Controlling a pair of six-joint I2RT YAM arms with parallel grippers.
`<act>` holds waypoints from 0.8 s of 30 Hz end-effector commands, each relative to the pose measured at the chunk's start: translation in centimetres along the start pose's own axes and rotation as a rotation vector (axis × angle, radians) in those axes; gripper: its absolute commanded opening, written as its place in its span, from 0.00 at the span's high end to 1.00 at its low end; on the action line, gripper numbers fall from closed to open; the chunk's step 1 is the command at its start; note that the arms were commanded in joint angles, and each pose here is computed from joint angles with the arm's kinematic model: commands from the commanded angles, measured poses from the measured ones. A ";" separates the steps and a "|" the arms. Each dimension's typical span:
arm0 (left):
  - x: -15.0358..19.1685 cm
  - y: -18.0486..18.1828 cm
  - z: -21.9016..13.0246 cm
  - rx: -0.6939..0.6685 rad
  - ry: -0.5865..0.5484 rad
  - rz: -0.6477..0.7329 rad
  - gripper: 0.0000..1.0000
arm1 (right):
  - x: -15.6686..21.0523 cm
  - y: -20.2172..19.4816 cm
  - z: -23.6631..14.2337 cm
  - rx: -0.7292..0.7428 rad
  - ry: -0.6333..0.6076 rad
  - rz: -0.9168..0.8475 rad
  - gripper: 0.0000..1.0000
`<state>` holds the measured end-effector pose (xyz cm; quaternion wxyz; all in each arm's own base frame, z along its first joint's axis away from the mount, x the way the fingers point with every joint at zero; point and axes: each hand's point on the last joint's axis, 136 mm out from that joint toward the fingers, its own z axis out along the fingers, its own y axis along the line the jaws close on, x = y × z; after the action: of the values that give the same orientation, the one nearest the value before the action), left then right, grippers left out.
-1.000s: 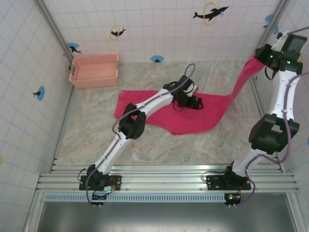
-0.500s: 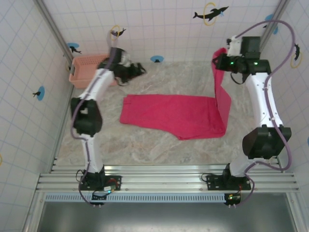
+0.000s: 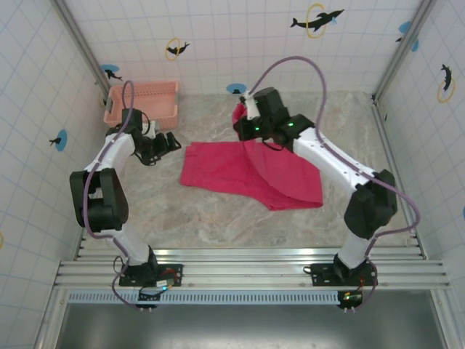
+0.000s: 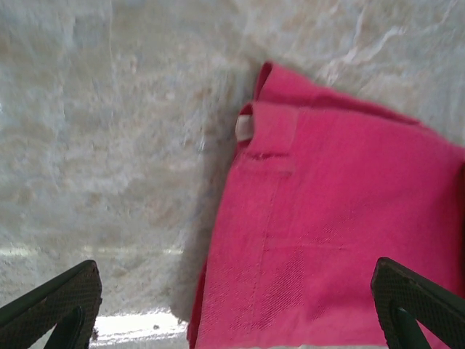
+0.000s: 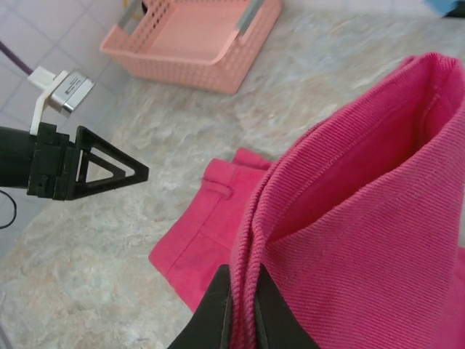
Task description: Roll up the long pants
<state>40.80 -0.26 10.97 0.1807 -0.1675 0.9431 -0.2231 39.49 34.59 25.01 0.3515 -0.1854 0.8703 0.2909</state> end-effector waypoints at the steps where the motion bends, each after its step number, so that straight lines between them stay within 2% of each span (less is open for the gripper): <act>1: -0.1 -0.6 -1.5 0.007 -0.037 0.051 0.03 | -2.3 4.0 2.8 -0.046 -0.088 -0.028 0.97; 9: -0.1 -0.1 -1.2 -0.008 -0.036 0.048 0.02 | 4.4 9.2 11.2 -0.084 0.094 -0.046 0.97; 10: -0.1 -0.1 -1.3 -0.010 -0.038 0.048 0.02 | 5.2 9.6 11.9 -0.084 0.110 -0.043 0.93; 12: -0.1 -0.1 -1.2 -0.009 -0.034 0.051 0.03 | 6.6 10.1 13.3 -0.088 0.133 -0.034 0.78; 15: -0.2 0.0 -1.1 -0.012 -0.030 0.049 0.03 | 8.3 10.6 14.6 -0.118 0.198 -0.026 0.66; 17: -0.2 0.1 -1.1 -0.018 -0.030 0.053 0.03 | 7.7 11.0 14.0 -0.134 0.171 -0.034 0.54; 19: -0.4 0.2 -1.3 -0.032 -0.039 0.057 0.03 | 5.8 11.4 11.9 -0.134 0.118 -0.056 0.46; 22: -0.5 0.3 -1.4 -0.041 -0.047 0.067 0.03 | 2.6 11.5 7.7 -0.124 0.060 -0.097 0.41; 24: -0.5 0.3 -1.3 -0.034 -0.043 0.072 0.03 | 0.9 9.9 4.6 -0.085 0.032 -0.108 0.40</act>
<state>40.33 0.13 11.16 0.1904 -0.1553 0.9471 -0.2066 35.17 48.67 16.54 0.2733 -0.2574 0.8770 0.3000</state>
